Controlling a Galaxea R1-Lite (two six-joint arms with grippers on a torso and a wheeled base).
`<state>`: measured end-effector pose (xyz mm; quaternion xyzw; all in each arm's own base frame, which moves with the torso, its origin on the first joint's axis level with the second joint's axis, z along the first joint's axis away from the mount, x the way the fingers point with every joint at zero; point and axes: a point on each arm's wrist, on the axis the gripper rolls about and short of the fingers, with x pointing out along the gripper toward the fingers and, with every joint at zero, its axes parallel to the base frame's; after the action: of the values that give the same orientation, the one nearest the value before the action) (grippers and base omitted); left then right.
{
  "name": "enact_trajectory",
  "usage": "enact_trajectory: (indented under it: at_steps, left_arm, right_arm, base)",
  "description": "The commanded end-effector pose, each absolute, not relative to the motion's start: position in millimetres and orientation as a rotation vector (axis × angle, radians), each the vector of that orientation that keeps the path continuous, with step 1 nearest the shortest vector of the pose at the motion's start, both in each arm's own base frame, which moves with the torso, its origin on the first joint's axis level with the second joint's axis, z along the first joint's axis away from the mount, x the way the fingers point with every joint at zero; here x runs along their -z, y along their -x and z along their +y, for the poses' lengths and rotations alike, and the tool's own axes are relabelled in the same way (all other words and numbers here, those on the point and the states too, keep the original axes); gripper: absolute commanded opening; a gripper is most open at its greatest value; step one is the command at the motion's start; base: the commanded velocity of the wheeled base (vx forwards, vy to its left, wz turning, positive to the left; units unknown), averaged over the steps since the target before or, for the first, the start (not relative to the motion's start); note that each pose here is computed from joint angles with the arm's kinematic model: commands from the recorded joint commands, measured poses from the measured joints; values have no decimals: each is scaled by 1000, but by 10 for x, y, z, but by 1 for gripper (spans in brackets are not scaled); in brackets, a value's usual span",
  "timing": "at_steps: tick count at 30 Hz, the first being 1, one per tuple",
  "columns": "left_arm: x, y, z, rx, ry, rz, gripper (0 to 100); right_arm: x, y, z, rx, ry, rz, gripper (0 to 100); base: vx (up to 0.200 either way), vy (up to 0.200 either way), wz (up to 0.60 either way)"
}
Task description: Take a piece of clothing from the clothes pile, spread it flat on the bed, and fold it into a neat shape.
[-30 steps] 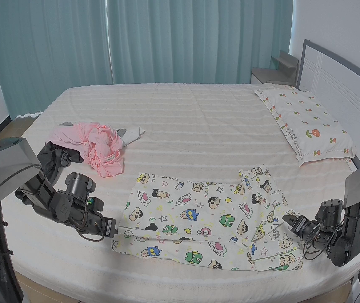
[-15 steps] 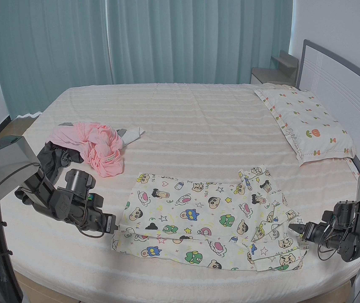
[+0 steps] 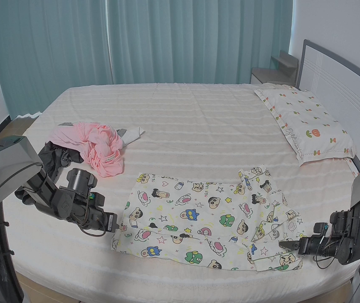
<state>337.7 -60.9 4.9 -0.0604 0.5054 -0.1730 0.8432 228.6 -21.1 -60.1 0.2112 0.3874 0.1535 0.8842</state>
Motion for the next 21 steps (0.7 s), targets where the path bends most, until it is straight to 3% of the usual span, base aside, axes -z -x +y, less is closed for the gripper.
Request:
enact_trajectory:
  at_steps: [1, 10, 11, 21]
  left_arm:
    - [-2, -3380, -613, 364, 128, 1080, 0]
    - [36, -3379, -604, 366, 137, 1092, 0]
    - [35, -3381, -604, 366, 137, 1090, 0]
    - [39, -3367, -602, 366, 137, 1093, 0]
  right_arm:
    - [613, -2315, -212, -336, -424, 788, 100]
    - [602, -2284, -209, -369, -418, 790, 100]
    - [638, -2276, -201, -376, -407, 802, 0]
    - [655, -2291, -218, -389, -397, 793, 0]
  base:
    - [0, 0, 0]
    - [0, 0, 0]
    - [0, 0, 0]
    - [0, 0, 0]
